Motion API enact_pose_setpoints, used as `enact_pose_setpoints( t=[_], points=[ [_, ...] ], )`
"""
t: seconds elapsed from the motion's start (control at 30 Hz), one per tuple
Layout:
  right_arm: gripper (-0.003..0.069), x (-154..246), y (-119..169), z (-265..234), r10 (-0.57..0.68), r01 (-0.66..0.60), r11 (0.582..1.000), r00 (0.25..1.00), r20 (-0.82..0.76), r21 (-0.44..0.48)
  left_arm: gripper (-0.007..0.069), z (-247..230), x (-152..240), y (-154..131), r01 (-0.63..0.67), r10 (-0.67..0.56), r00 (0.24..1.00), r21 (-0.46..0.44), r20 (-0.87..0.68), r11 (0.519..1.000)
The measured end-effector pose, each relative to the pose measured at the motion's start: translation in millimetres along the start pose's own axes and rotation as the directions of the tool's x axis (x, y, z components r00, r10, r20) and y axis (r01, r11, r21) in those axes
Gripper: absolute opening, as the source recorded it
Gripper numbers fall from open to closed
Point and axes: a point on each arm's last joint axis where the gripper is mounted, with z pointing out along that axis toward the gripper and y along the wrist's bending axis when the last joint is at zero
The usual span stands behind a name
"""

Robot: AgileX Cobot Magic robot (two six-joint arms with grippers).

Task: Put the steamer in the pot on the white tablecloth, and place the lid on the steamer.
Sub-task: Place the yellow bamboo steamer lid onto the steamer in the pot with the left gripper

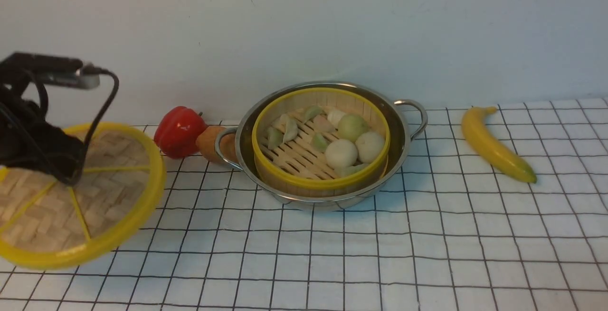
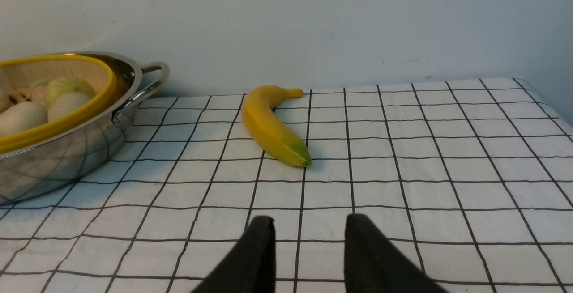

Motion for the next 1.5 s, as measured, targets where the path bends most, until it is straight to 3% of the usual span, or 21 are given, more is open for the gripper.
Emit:
enact_pose_setpoints(
  t=[0.1,0.13,0.2,0.47,0.67,0.7,0.73,0.8,1.27,1.5],
  points=[
    [0.024,0.0,0.0,0.0,0.0,0.0,1.0,1.0,0.0,0.0,0.0117,-17.4,-18.0,-13.2,-0.154,0.153,0.987,0.018,0.053,0.988],
    [0.024,0.0,0.0,0.0,0.0,0.0,1.0,1.0,0.0,0.0,0.0117,-27.0,-31.3,-28.2,-0.275,0.272,0.958,0.023,0.094,0.961],
    [0.024,0.0,0.0,0.0,0.0,0.0,1.0,1.0,0.0,0.0,0.0117,-34.4,-47.1,-49.0,-0.401,0.394,0.909,0.026,0.134,0.916],
    [0.024,0.0,0.0,0.0,0.001,-0.001,1.0,1.0,0.0,0.0,0.0117,-15.5,-106.9,-110.5,-0.615,0.594,0.776,0.05,0.213,0.787],
    [0.024,0.0,0.0,0.0,0.001,-0.001,1.0,1.0,0.0,0.0,0.0117,31.6,-148.0,-170.8,-0.823,0.792,0.559,0.046,0.247,0.566],
    [0.024,0.0,0.0,0.0,0.001,-0.001,1.0,1.0,0.0,0.0,0.0117,31.9,-149.6,-172.6,-0.828,0.797,0.55,0.041,0.251,0.559],
    [0.024,0.0,0.0,0.0,0.001,-0.001,1.0,1.0,0.0,0.0,0.0117,48.6,-156.6,-189.5,-0.868,0.837,0.489,0.038,0.245,0.496],
    [0.024,0.0,0.0,0.0,0.001,-0.001,1.0,1.0,0.0,0.0,0.0117,63.6,-160.6,-199.8,-0.889,0.863,0.453,0.034,0.224,0.457],
    [0.024,0.0,0.0,0.0,0.001,-0.001,1.0,1.0,0.0,0.0,0.0117,103.2,-172.9,-210.1,-0.935,0.917,0.345,-0.018,0.2,0.355],
    [0.024,0.0,0.0,0.0,0.001,-0.001,1.0,1.0,0.0,0.0,0.0117,110.2,-174.8,-212.3,-0.942,0.922,0.32,-0.033,0.217,0.334]
  ],
)
